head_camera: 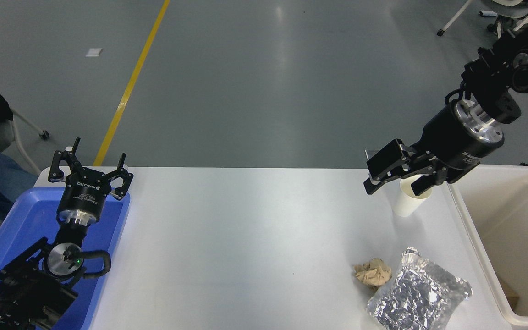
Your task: Pick up paper cup place in dustbin
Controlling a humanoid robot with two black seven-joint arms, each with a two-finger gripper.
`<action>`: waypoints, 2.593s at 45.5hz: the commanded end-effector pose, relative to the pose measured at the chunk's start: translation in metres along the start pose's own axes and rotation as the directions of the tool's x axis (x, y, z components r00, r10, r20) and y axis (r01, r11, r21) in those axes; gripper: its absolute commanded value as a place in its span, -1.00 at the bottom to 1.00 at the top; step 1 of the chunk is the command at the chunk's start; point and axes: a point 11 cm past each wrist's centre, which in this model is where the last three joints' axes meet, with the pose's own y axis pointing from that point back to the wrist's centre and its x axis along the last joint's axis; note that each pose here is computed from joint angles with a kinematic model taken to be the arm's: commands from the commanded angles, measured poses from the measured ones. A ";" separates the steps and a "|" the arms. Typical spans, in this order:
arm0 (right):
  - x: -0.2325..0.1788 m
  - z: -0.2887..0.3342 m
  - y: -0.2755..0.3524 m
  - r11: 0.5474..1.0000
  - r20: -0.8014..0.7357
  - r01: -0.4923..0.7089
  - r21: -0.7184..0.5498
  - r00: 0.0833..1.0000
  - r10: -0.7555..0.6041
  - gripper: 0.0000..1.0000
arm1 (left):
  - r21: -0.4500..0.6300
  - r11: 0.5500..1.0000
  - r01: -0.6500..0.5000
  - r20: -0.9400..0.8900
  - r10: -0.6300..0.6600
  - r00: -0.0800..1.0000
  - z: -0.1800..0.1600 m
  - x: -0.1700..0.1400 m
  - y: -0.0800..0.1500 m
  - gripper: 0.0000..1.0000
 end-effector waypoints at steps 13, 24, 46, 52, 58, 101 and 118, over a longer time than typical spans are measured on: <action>-0.021 0.005 0.011 1.000 0.102 0.018 0.008 0.995 -0.018 1.00 | -0.002 1.000 -0.003 0.001 0.003 1.000 0.000 0.001 0.000 1.00; 0.028 0.068 -0.024 0.982 -0.030 -0.097 -0.160 0.995 0.093 1.00 | -0.002 1.000 -0.001 0.000 0.001 1.000 0.000 0.000 0.000 1.00; 0.071 0.195 -0.134 0.870 -0.166 -0.383 -0.311 0.923 0.347 1.00 | -0.003 1.000 -0.003 0.001 0.003 1.000 0.000 0.001 0.000 1.00; 0.070 0.204 -0.165 0.857 -0.112 -0.430 -0.285 0.903 0.416 1.00 | -0.003 1.000 -0.001 0.000 0.001 1.000 0.000 0.000 0.000 1.00; 0.069 0.212 -0.182 0.845 -0.098 -0.445 -0.296 0.895 0.436 1.00 | -0.003 1.000 -0.001 0.000 0.001 1.000 0.000 0.000 0.000 1.00; 0.042 0.221 -0.234 0.820 0.009 -0.455 -0.346 0.873 0.488 -1.00 | -0.004 1.000 0.000 0.000 0.000 1.000 0.001 0.000 -0.001 1.00; 0.055 0.212 -0.219 0.823 -0.009 -0.465 -0.327 0.872 0.489 -1.00 | -0.004 1.000 -0.001 0.001 0.001 1.000 0.001 0.000 0.000 1.00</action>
